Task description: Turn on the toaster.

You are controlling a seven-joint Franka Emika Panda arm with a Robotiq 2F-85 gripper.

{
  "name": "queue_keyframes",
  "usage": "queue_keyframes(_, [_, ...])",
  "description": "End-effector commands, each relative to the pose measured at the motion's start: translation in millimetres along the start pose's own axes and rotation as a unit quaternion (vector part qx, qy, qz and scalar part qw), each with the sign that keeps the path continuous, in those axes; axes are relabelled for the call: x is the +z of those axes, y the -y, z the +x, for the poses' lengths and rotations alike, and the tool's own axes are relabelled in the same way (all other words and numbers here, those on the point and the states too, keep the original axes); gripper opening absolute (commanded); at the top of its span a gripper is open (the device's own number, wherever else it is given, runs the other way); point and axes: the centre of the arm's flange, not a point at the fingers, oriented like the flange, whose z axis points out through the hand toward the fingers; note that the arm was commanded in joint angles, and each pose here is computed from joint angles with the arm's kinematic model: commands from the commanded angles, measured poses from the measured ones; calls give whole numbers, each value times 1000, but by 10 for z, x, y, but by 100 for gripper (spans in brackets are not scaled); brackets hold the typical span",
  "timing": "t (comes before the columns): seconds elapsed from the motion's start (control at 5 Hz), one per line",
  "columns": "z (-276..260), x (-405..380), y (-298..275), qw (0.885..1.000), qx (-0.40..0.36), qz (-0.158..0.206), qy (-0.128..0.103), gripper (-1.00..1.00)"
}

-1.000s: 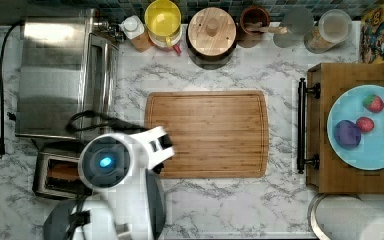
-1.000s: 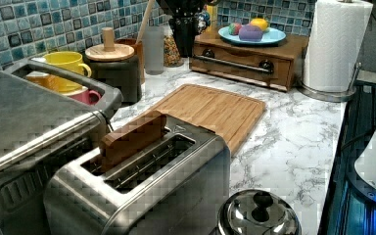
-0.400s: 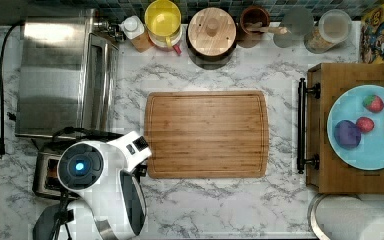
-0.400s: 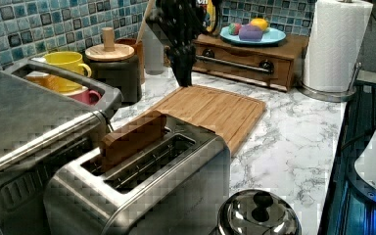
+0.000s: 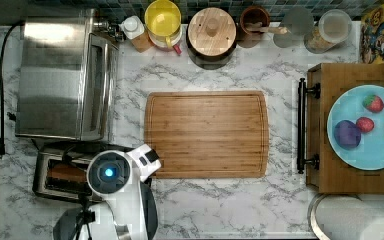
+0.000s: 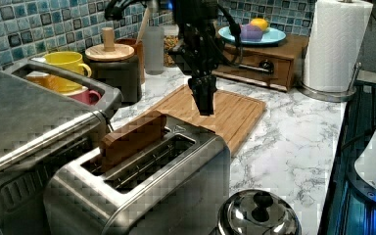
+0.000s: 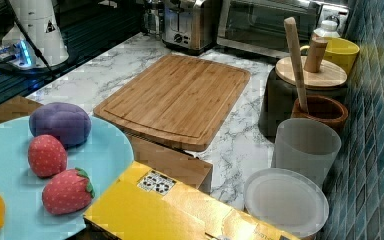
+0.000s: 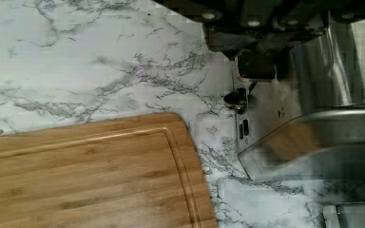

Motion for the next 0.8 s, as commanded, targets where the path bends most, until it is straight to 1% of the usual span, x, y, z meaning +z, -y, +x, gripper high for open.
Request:
queue_keyframes(0.2, [-217, -140, 89, 995, -83, 34, -42, -100])
queue_keyframes(0.4, [-128, 61, 93, 996, -69, 23, -43, -100])
queue_keyframes(0.6, [-38, 136, 30, 997, -55, 28, -41, -100])
queue_keyframes(0.8, [-17, 176, -5, 996, -51, 51, -45, -100])
